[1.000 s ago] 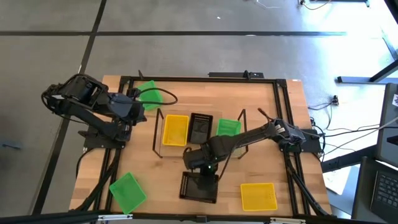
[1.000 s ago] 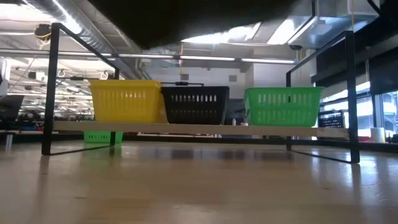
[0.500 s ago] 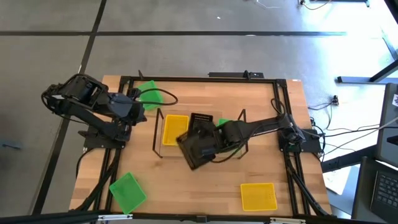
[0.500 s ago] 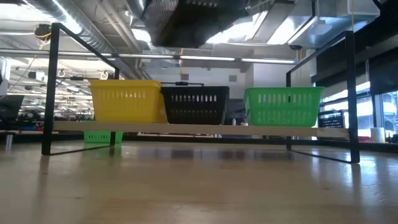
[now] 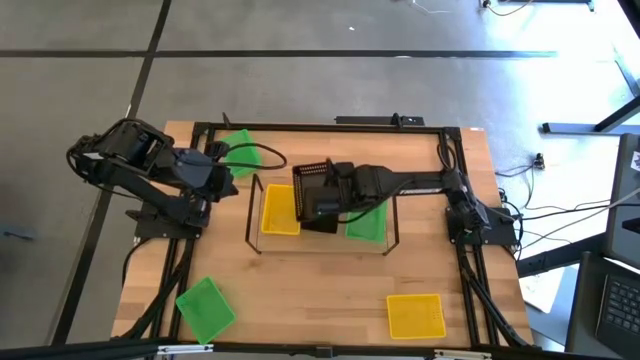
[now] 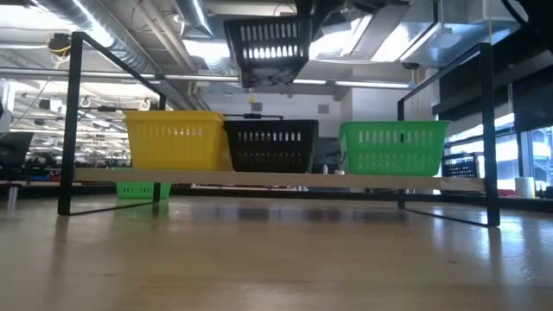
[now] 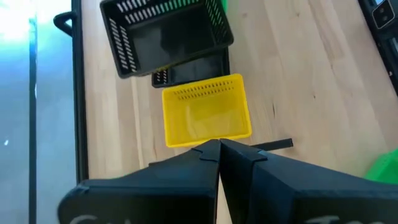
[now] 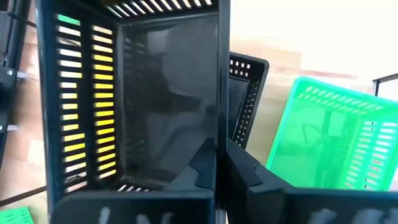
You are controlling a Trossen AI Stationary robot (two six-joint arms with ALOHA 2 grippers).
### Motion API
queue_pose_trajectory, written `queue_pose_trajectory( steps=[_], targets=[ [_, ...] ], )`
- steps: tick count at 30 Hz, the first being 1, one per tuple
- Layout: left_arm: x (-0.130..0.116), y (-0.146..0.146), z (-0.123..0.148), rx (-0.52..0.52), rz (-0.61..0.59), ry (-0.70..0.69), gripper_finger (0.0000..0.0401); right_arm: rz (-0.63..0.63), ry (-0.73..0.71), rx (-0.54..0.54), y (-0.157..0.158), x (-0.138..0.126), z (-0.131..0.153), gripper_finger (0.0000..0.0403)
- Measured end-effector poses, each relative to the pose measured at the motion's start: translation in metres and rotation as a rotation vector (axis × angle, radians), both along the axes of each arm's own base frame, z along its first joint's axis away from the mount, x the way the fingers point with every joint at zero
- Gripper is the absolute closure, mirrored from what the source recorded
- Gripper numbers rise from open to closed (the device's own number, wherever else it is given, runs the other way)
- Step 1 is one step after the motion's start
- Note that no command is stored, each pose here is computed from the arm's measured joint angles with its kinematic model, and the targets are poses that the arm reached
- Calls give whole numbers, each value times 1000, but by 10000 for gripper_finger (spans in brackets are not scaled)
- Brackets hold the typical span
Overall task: Stack baskets on shelf by color
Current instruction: Stack the black bin on top of the black bin on the shelf
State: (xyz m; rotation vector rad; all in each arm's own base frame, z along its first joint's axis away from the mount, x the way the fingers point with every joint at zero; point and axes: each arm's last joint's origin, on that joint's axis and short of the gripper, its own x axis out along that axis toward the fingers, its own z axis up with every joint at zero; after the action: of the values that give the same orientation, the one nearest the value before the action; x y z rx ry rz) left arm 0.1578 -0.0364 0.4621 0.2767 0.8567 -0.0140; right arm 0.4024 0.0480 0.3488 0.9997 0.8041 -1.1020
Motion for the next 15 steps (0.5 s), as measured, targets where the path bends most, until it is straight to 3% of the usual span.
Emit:
queue_pose_trajectory(
  steps=[8, 15],
  targets=[
    [0, 0, 0, -6, 5, -3, 401, -29, 37, 99, -2, 0, -6, 399],
    [0, 0, 0, -1, -1, -2, 401, -87, 15, 2, -1, 1, -8, 400]
  ],
)
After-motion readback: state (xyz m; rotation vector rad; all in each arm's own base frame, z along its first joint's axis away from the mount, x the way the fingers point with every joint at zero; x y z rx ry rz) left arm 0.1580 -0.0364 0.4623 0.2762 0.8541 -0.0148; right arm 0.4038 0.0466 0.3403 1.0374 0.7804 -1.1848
